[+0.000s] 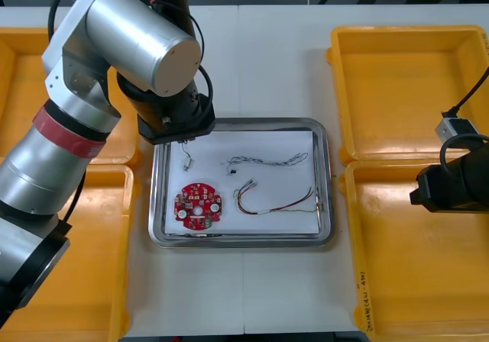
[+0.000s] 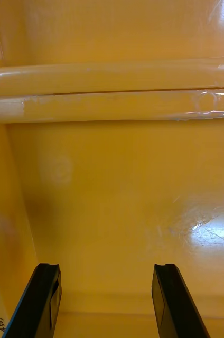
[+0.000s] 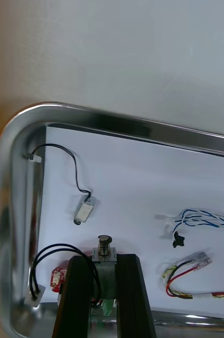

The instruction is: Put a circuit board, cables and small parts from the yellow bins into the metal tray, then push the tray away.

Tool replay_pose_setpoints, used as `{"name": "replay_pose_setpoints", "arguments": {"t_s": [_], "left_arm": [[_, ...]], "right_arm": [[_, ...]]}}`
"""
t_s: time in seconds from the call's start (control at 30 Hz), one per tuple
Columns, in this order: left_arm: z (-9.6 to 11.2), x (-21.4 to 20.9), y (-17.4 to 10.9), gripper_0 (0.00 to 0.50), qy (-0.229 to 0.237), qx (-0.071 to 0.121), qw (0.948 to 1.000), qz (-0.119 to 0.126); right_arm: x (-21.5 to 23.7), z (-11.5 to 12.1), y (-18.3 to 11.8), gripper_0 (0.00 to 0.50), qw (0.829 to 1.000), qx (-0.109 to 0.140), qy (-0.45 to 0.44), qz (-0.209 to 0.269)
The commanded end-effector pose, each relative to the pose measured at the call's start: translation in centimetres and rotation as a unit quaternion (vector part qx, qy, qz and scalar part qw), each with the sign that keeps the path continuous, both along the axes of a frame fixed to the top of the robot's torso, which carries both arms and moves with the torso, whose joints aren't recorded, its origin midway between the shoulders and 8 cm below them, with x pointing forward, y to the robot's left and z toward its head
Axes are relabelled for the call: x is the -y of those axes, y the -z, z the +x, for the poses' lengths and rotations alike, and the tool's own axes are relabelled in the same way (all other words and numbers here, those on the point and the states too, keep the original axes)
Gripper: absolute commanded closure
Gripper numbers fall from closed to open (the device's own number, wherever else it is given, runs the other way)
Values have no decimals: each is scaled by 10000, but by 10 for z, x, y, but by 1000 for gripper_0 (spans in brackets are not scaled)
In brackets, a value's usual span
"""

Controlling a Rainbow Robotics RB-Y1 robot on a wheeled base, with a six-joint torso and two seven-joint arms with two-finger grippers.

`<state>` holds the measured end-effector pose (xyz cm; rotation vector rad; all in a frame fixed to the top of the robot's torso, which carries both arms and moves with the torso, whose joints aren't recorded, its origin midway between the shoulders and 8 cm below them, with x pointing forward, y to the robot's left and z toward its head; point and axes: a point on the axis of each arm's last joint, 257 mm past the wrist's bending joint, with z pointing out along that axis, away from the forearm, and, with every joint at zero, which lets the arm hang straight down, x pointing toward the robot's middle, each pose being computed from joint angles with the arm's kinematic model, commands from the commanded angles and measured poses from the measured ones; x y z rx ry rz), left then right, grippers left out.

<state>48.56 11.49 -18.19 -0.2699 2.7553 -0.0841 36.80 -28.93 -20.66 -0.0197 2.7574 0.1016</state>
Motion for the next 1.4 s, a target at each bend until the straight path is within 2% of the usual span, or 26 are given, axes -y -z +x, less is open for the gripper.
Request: {"name": "replay_pose_setpoints", "arguments": {"t_s": [0.03,0.37,0.57,0.7,1.17,1.2,1.23,1.27,1.3,1.33,1.37,1.4], "left_arm": [[1,29,12,500,234,43,9997,-67],[5,45,35,500,343,7,9994,-73],[3,47,51,500,362,-121,9993,-9],[1,50,55,500,372,-185,9991,-15],[6,44,70,494,292,-224,9993,94],[5,43,70,461,298,-230,9992,101],[5,43,70,461,298,-230,9992,101],[6,44,69,274,284,-212,9993,76],[7,44,69,203,278,-206,9994,68],[7,44,69,81,271,-192,9994,77],[7,44,69,22,268,-187,9994,82],[8,43,69,0,248,-177,9995,86]], "right_arm": [[1,0,-8,0,9997,130,188,111],[1,0,-8,0,9997,130,188,111],[1,0,-8,0,9997,130,188,111],[1,0,-8,0,9997,130,188,111],[1,0,-8,0,9997,130,188,111],[1,0,-8,0,9997,130,188,111],[1,0,-8,0,9997,130,188,111],[1,0,-8,0,9997,130,188,111],[1,0,-8,0,9997,130,188,111],[1,0,-8,0,9997,130,188,111],[1,0,-8,0,9997,130,188,111],[1,0,-8,0,9997,130,188,111]]}}
